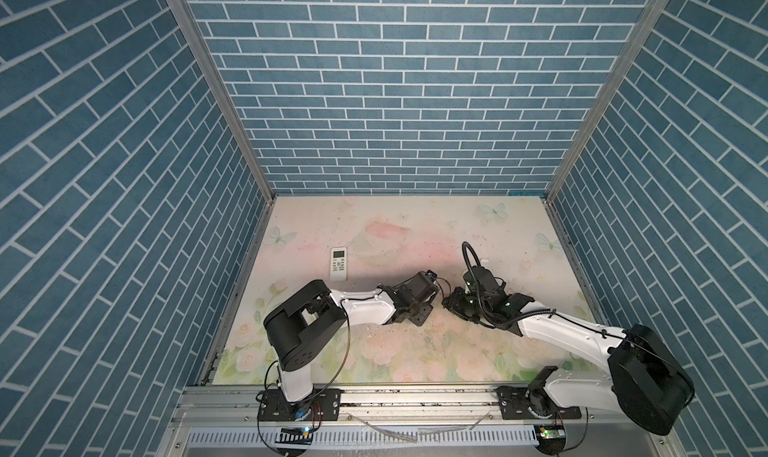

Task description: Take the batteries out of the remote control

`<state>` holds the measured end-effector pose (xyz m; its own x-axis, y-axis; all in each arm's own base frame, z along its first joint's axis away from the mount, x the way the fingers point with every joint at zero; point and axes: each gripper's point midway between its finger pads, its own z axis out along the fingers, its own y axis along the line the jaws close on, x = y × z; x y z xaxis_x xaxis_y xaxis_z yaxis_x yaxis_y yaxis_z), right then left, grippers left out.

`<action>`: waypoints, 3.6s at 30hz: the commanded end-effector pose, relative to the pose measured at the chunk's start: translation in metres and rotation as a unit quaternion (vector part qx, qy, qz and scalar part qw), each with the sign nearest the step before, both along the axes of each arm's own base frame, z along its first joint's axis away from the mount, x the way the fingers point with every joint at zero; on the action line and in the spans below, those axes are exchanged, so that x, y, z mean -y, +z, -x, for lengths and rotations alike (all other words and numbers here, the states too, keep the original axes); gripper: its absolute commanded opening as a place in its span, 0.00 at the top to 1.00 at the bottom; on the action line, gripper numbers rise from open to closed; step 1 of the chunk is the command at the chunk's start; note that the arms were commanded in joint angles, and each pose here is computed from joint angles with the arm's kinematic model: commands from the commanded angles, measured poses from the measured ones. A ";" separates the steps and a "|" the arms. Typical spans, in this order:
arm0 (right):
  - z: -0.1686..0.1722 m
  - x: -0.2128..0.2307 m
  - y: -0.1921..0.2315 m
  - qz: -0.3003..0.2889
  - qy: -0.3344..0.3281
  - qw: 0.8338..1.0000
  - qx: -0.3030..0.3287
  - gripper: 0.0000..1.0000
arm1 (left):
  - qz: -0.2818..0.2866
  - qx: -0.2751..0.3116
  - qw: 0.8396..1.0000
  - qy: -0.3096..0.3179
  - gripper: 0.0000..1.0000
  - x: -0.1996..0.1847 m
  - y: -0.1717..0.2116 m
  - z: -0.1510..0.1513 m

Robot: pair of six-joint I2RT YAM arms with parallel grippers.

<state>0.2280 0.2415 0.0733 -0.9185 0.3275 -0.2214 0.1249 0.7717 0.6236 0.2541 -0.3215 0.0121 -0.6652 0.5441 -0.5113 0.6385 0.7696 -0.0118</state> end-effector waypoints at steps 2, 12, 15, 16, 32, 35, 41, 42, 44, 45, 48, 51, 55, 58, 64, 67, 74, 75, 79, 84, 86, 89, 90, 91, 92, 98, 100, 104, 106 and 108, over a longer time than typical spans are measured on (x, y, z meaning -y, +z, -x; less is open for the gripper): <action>-0.001 -0.004 -0.004 -0.007 -0.006 1.000 -0.007 1.00 | -0.146 -0.153 0.977 -0.011 0.40 -0.072 -0.078 0.070; -0.014 -0.012 0.006 -0.014 -0.004 1.000 0.019 1.00 | -0.145 -0.156 0.977 -0.012 0.41 -0.073 -0.079 0.072; -0.017 -0.012 0.008 -0.014 -0.004 1.000 0.025 1.00 | -0.145 -0.157 0.977 -0.013 0.41 -0.072 -0.079 0.072; -0.018 -0.012 0.009 -0.015 -0.005 0.999 0.028 1.00 | -0.145 -0.157 0.977 -0.013 0.41 -0.073 -0.079 0.072; -0.028 -0.017 0.026 -0.027 0.001 0.998 0.053 1.00 | -0.147 -0.161 0.976 -0.012 0.41 -0.073 -0.082 0.073; -0.027 -0.014 0.028 -0.023 -0.001 0.998 0.054 1.00 | -0.147 -0.161 0.976 -0.012 0.41 -0.073 -0.082 0.073; -0.026 -0.004 0.022 -0.007 -0.008 0.999 0.049 1.00 | -0.148 -0.162 0.976 -0.012 0.41 -0.074 -0.083 0.074; -0.026 -0.003 0.022 -0.006 -0.009 0.999 0.050 1.00 | -0.148 -0.162 0.976 -0.012 0.41 -0.074 -0.083 0.074; -0.026 -0.002 0.021 -0.006 -0.011 0.999 0.049 1.00 | -0.148 -0.162 0.976 -0.012 0.41 -0.074 -0.082 0.074; -0.027 -0.003 0.022 -0.008 -0.010 0.999 0.050 1.00 | -0.149 -0.162 0.975 -0.012 0.41 -0.074 -0.082 0.074; -0.026 -0.005 0.027 -0.014 -0.006 0.999 0.051 1.00 | -0.147 -0.162 0.976 -0.009 0.41 -0.073 -0.082 0.073; -0.022 -0.006 0.030 -0.021 -0.006 0.999 0.048 1.00 | -0.146 -0.165 0.975 -0.004 0.41 -0.072 -0.082 0.073; -0.016 -0.005 0.027 -0.016 -0.009 0.999 0.042 1.00 | -0.149 -0.168 0.974 0.005 0.41 -0.074 -0.084 0.073; -0.011 -0.006 0.023 -0.019 -0.014 0.999 0.036 1.00 | -0.150 -0.170 0.974 0.015 0.41 -0.075 -0.084 0.074; 0.000 -0.003 0.013 -0.015 -0.019 0.999 0.025 1.00 | -0.146 -0.170 0.974 0.030 0.40 -0.075 -0.082 0.073; 0.003 0.005 0.006 -0.007 -0.035 0.999 0.024 1.00 | -0.139 -0.169 0.975 0.035 0.39 -0.074 -0.079 0.072; 0.007 0.011 -0.005 -0.003 -0.045 0.999 0.020 1.00 | -0.135 -0.169 0.976 0.038 0.38 -0.075 -0.076 0.073; 0.007 0.011 -0.006 -0.003 -0.045 0.999 0.020 1.00 | -0.135 -0.170 0.975 0.038 0.38 -0.075 -0.076 0.074; 0.008 0.011 -0.013 -0.004 -0.048 0.999 0.015 1.00 | -0.131 -0.173 0.975 0.041 0.38 -0.075 -0.075 0.076; 0.006 0.011 -0.015 -0.007 -0.055 0.998 0.018 1.00 | -0.124 -0.178 0.975 0.047 0.40 -0.075 -0.074 0.078; 0.005 0.011 -0.016 -0.006 -0.058 0.998 0.018 1.00 | -0.122 -0.181 0.975 0.049 0.41 -0.074 -0.074 0.080; 0.004 0.011 -0.018 -0.004 -0.065 0.998 0.019 1.00 | -0.120 -0.183 0.975 0.050 0.41 -0.074 -0.074 0.082; 0.003 0.012 -0.018 -0.002 -0.069 0.997 0.021 1.00 | -0.120 -0.183 0.974 0.049 0.42 -0.073 -0.074 0.082; 0.002 0.012 -0.019 -0.002 -0.072 0.997 0.022 1.00 | -0.120 -0.184 0.974 0.049 0.42 -0.073 -0.074 0.083; 0.002 0.013 -0.020 0.000 -0.077 0.997 0.023 1.00 | -0.120 -0.185 0.974 0.048 0.42 -0.074 -0.074 0.084; -0.001 0.011 -0.023 0.002 -0.087 0.996 0.031 1.00 | -0.124 -0.186 0.974 0.046 0.44 -0.075 -0.076 0.084; -0.001 0.009 -0.025 0.003 -0.088 0.996 0.032 1.00 | -0.125 -0.186 0.974 0.045 0.44 -0.076 -0.076 0.085; -0.001 0.008 -0.030 0.005 -0.090 0.995 0.031 1.00 | -0.125 -0.187 0.973 0.045 0.45 -0.076 -0.077 0.086; -0.001 0.008 -0.032 0.004 -0.092 0.995 0.031 1.00 | -0.124 -0.188 0.973 0.046 0.45 -0.077 -0.077 0.086; 0.000 0.007 -0.033 0.004 -0.091 0.995 0.031 1.00 | -0.124 -0.188 0.973 0.046 0.45 -0.076 -0.077 0.086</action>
